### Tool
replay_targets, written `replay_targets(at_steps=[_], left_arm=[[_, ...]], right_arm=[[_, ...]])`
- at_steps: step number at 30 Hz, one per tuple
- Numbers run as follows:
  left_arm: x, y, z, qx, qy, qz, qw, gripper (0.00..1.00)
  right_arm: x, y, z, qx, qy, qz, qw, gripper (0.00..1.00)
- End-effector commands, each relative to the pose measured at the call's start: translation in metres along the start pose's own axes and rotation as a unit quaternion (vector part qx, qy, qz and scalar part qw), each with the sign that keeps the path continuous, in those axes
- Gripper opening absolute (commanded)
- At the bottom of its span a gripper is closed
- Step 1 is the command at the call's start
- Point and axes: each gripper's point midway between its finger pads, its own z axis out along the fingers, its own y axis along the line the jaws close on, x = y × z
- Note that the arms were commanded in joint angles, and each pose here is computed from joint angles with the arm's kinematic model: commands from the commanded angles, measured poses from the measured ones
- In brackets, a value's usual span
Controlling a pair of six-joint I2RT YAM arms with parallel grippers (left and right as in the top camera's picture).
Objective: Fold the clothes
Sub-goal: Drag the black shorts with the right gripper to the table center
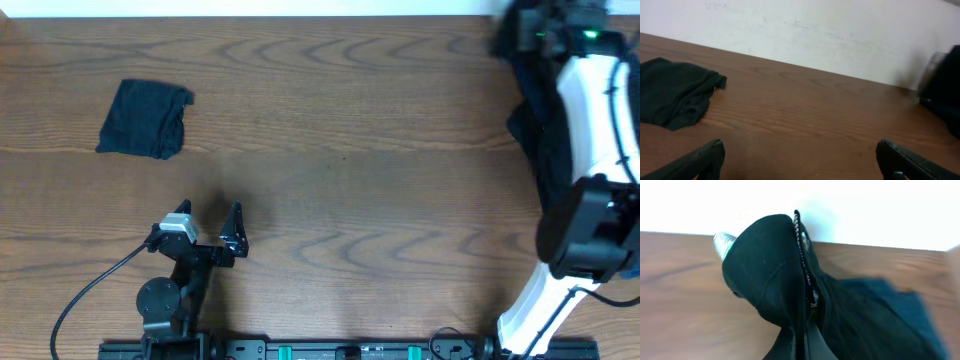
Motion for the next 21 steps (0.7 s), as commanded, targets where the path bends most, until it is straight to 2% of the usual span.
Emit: replay_targets(at_steps=[1, 4, 8, 14, 18, 21], left_arm=[[0.016, 0.002, 0.001, 0.000, 0.026, 0.000, 1.000, 0.98], [0.016, 0.002, 0.001, 0.000, 0.026, 0.000, 1.000, 0.98], [0.016, 0.002, 0.001, 0.000, 0.026, 0.000, 1.000, 0.98], [0.016, 0.002, 0.001, 0.000, 0.026, 0.000, 1.000, 0.98], [0.016, 0.002, 0.001, 0.000, 0.026, 0.000, 1.000, 0.98], [0.016, 0.002, 0.001, 0.000, 0.026, 0.000, 1.000, 0.98]], right_arm=[[-0.018, 0.066, -0.023, -0.075, -0.018, 0.001, 0.997, 0.01], [-0.017, 0.136, -0.038, -0.157, -0.015, -0.021, 0.987, 0.01], [0.003, 0.221, -0.054, -0.236, 0.015, -0.042, 0.971, 0.01], [0.066, 0.335, -0.052, -0.298, 0.074, -0.116, 0.945, 0.01], [0.097, 0.381, -0.062, -0.325, 0.094, -0.151, 0.929, 0.01], [0.085, 0.397, -0.078, -0.339, 0.065, -0.158, 0.925, 0.01]])
